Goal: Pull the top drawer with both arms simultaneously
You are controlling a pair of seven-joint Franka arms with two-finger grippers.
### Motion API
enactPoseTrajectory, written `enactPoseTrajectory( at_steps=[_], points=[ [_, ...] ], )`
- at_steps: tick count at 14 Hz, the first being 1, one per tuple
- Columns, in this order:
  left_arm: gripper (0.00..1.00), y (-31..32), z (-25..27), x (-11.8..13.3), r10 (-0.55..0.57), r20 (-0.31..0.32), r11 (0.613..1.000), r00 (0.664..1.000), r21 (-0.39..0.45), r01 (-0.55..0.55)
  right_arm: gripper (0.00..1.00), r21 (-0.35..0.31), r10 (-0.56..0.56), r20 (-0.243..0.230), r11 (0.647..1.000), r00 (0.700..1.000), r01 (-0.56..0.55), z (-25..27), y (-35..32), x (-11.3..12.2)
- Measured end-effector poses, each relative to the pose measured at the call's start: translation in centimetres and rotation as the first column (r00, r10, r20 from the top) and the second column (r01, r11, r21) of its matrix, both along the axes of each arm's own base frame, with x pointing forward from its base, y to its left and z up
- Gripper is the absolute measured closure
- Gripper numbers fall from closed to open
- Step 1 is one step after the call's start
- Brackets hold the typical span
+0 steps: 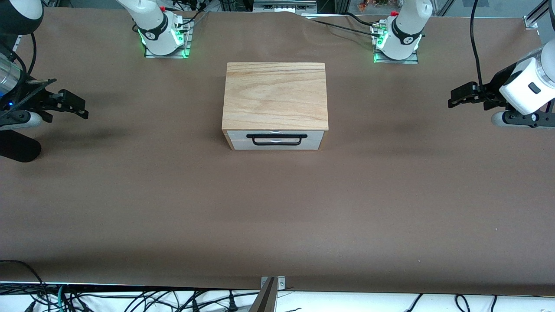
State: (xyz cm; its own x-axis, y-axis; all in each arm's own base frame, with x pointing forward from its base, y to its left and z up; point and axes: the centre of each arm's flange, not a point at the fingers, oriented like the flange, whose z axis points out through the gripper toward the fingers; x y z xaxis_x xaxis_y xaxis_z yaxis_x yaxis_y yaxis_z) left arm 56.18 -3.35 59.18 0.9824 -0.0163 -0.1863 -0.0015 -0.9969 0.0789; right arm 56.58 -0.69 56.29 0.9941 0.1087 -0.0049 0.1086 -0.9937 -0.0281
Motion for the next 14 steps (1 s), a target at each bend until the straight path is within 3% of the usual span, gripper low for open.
enactPoseTrajectory(
  at_steps=[14],
  points=[
    [0.00,0.17,-0.61,0.29,0.003,-0.011,1.000,1.000,0.000,-0.003,0.00,0.000,0.000,-0.006,1.000,1.000,0.000,-0.04,0.00,-0.06]
  ],
)
